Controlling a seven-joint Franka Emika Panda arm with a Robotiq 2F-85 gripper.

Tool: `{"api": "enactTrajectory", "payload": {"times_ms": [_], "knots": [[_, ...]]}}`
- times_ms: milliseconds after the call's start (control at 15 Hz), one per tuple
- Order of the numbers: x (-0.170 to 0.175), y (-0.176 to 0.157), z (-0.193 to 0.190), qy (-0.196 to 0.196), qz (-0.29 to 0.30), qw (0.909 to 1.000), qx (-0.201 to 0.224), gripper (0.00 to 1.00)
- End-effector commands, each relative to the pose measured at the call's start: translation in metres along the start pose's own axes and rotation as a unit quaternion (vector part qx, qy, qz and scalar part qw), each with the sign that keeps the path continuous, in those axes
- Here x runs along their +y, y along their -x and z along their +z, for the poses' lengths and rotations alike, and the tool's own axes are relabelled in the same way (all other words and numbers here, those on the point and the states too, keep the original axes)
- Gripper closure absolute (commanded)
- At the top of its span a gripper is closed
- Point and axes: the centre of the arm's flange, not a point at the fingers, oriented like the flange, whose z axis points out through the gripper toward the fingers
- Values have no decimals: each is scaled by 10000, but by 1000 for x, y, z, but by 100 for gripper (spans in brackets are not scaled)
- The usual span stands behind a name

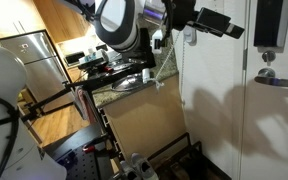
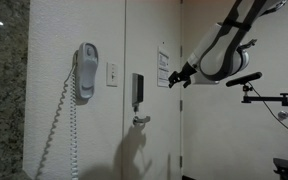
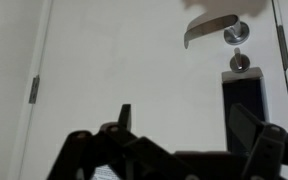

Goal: Turn the lock on the door

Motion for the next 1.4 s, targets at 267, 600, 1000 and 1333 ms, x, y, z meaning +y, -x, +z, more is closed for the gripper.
{"api": "enactTrajectory", "payload": {"times_ms": [267,600,1000,1333], "knots": [[-36,-6,-9,-1436,-841,9860,-116,0],[-53,-1,-9,-1966,-992,9741,-515,0],[-58,15,0,-2388,-1211,9586,-969,0],[-71,11,1,-2852,-1414,9397,-1251,0]]}}
